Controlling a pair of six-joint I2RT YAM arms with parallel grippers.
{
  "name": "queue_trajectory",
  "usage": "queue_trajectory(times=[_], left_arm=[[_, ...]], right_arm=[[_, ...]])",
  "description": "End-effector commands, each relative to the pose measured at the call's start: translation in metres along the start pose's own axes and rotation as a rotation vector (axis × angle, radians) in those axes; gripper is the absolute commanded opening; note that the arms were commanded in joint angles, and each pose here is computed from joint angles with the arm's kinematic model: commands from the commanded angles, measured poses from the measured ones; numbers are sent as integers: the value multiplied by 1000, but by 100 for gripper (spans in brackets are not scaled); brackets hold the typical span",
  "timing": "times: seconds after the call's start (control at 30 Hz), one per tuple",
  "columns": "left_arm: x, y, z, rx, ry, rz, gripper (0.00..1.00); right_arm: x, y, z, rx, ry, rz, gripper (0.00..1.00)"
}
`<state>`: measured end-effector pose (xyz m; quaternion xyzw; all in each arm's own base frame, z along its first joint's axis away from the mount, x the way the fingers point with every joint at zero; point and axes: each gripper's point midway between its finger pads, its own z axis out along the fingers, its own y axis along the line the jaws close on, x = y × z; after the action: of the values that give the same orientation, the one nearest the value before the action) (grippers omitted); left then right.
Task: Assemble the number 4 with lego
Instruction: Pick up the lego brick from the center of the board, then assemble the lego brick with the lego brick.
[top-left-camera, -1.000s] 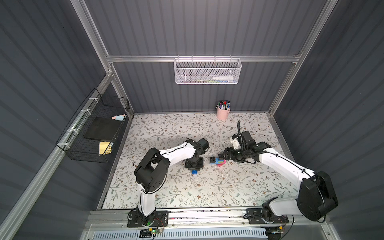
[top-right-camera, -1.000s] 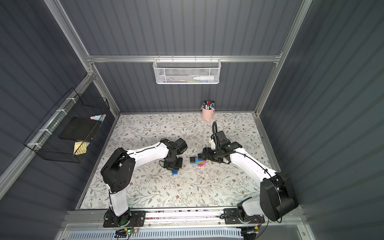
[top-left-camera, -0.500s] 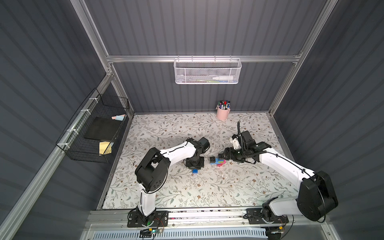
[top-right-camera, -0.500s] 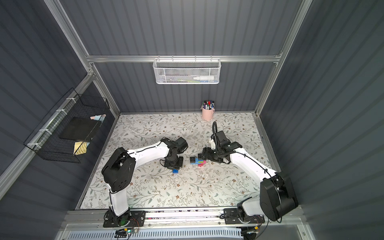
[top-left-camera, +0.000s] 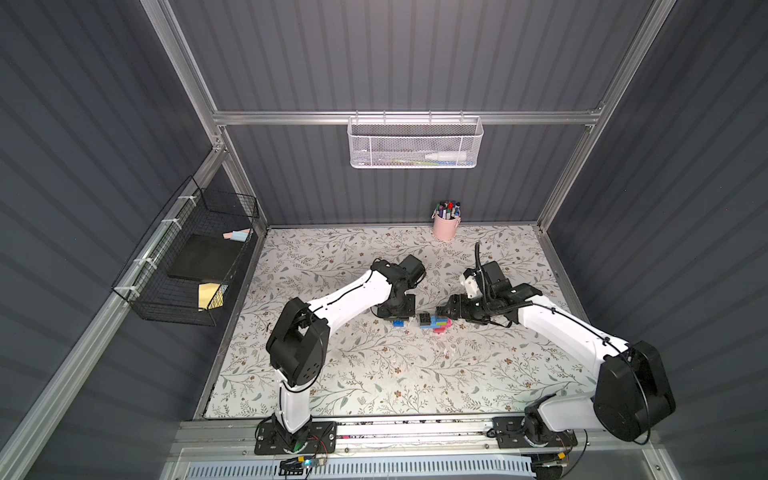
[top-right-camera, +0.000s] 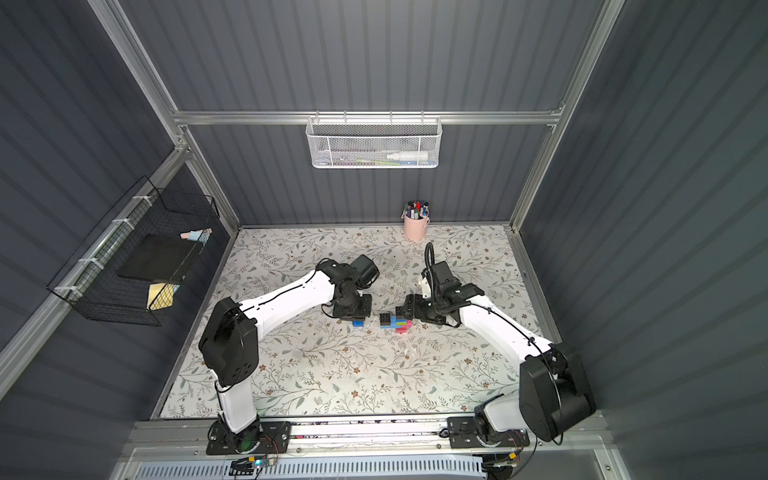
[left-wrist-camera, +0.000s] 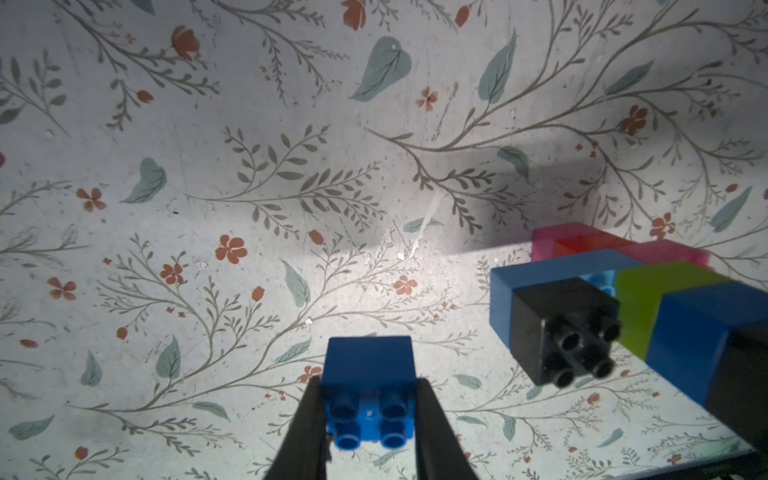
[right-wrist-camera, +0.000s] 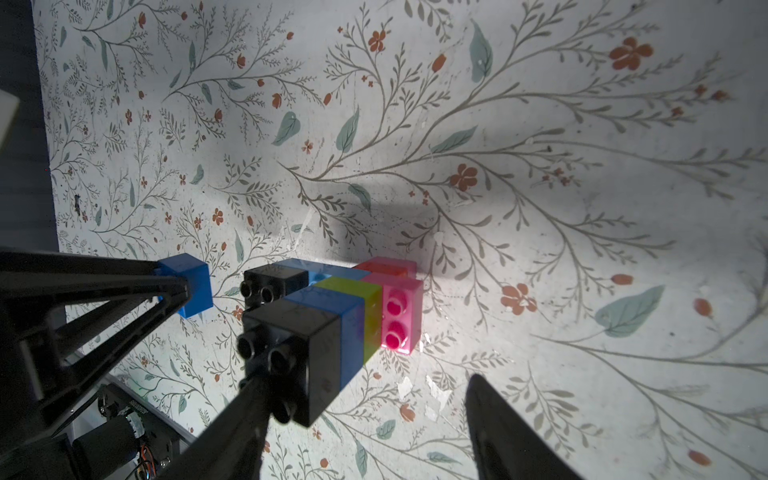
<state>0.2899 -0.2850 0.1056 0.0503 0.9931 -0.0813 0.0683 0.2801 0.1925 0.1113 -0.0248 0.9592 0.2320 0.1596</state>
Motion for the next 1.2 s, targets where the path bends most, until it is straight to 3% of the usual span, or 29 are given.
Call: queue_trajectory(times=[0.0,0.57,1.17], left_arm=[[-10,-2,-31,16,-56,16,12],[-15,-57,-43,167,-51,-26,11],[-6,-72,-30,162,-32,-14,10]], right_arm=[[39,-38,14,150,154,29,73],[39,-39,16,155,154,42,73],[48,-45,19,162,148,97,73]])
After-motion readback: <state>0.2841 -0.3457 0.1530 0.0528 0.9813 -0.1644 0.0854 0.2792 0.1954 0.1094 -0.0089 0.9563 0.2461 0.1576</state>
